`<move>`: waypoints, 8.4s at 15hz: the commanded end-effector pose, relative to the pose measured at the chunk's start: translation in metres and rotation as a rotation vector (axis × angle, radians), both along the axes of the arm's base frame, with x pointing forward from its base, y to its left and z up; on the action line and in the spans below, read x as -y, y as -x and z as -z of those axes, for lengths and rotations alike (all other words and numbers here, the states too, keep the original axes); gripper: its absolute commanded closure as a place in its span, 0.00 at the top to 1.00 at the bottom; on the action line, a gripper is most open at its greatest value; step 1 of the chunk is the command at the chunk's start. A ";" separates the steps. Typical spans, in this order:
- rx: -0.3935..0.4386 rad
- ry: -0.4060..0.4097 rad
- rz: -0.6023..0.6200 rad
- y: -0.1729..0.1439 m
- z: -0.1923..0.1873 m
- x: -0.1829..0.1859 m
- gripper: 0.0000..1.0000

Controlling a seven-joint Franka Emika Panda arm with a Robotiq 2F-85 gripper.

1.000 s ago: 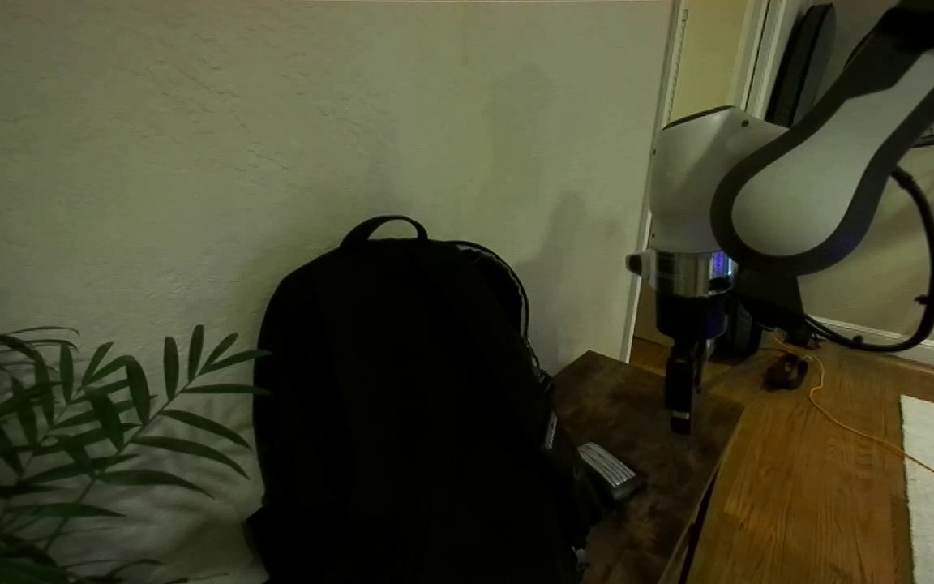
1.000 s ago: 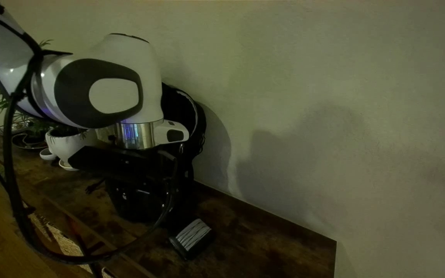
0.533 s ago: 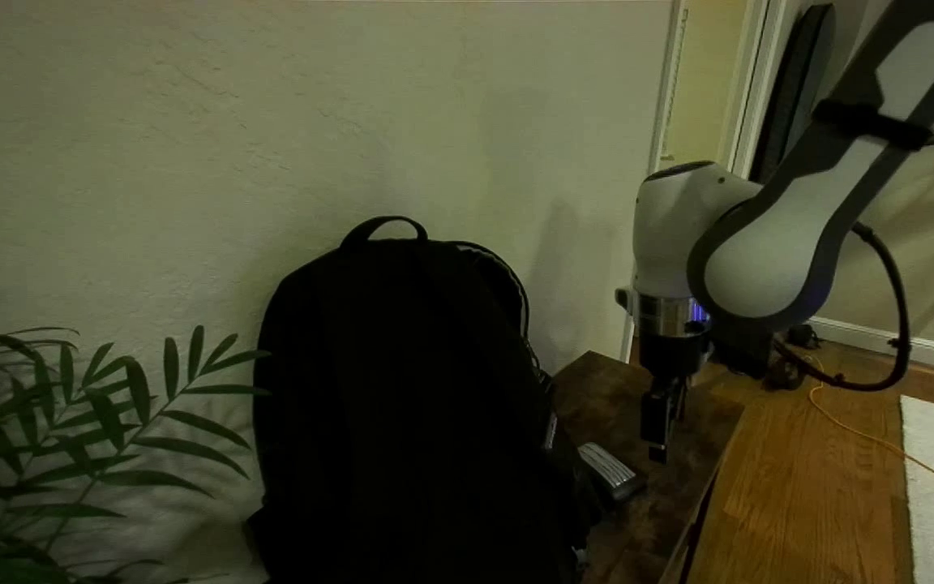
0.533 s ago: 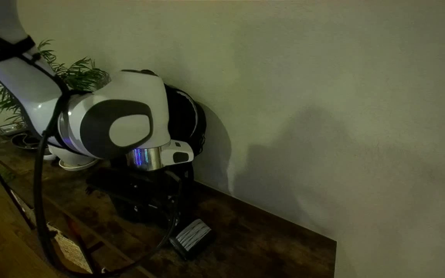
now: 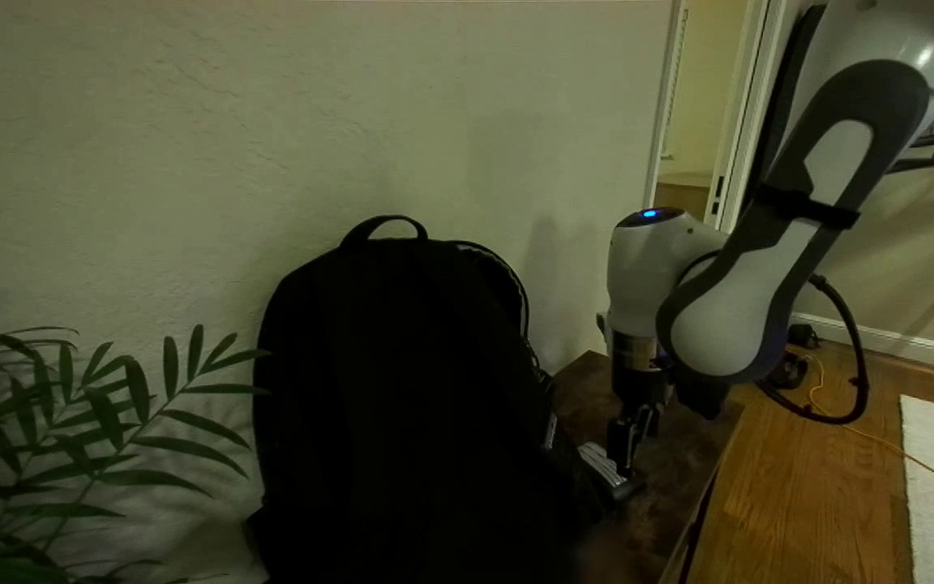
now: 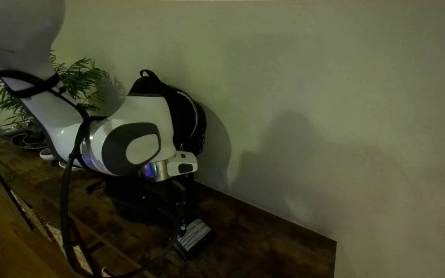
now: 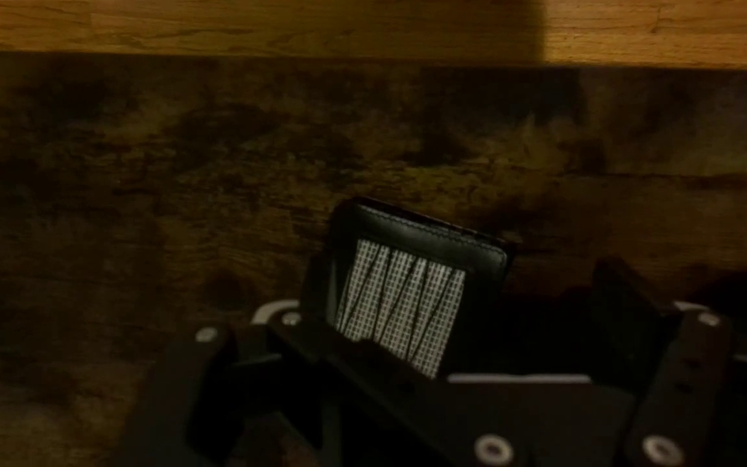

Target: Pick the wallet and put it in the bag

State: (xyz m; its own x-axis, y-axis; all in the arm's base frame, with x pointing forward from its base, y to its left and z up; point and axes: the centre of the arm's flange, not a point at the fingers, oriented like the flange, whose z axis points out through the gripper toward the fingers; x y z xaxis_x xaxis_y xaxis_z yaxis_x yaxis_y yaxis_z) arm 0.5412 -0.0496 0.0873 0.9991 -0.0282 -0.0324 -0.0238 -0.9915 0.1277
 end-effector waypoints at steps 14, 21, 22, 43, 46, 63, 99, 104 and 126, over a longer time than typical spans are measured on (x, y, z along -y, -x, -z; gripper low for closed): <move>0.087 0.125 0.086 -0.016 0.051 -0.010 1.00; 0.093 0.136 0.081 -0.027 0.064 -0.011 1.00; 0.090 0.140 0.075 -0.027 0.066 -0.011 1.00; 0.041 0.075 -0.007 -0.020 0.034 -0.022 0.04; 0.037 0.040 -0.031 -0.018 0.017 -0.013 0.04; 0.102 -0.231 0.024 -0.028 -0.012 0.097 0.04; 0.015 -0.157 -0.220 -0.049 -0.037 0.076 1.00; 0.013 -0.143 -0.132 -0.045 -0.054 0.053 1.00; 0.066 0.057 -0.029 -0.033 -0.015 0.007 1.00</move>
State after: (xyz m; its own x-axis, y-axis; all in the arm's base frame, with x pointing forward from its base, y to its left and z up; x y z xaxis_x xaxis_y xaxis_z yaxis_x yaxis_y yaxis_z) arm 0.5812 -0.0559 0.1070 0.9982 0.0566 0.0176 0.0521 -0.9796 0.1941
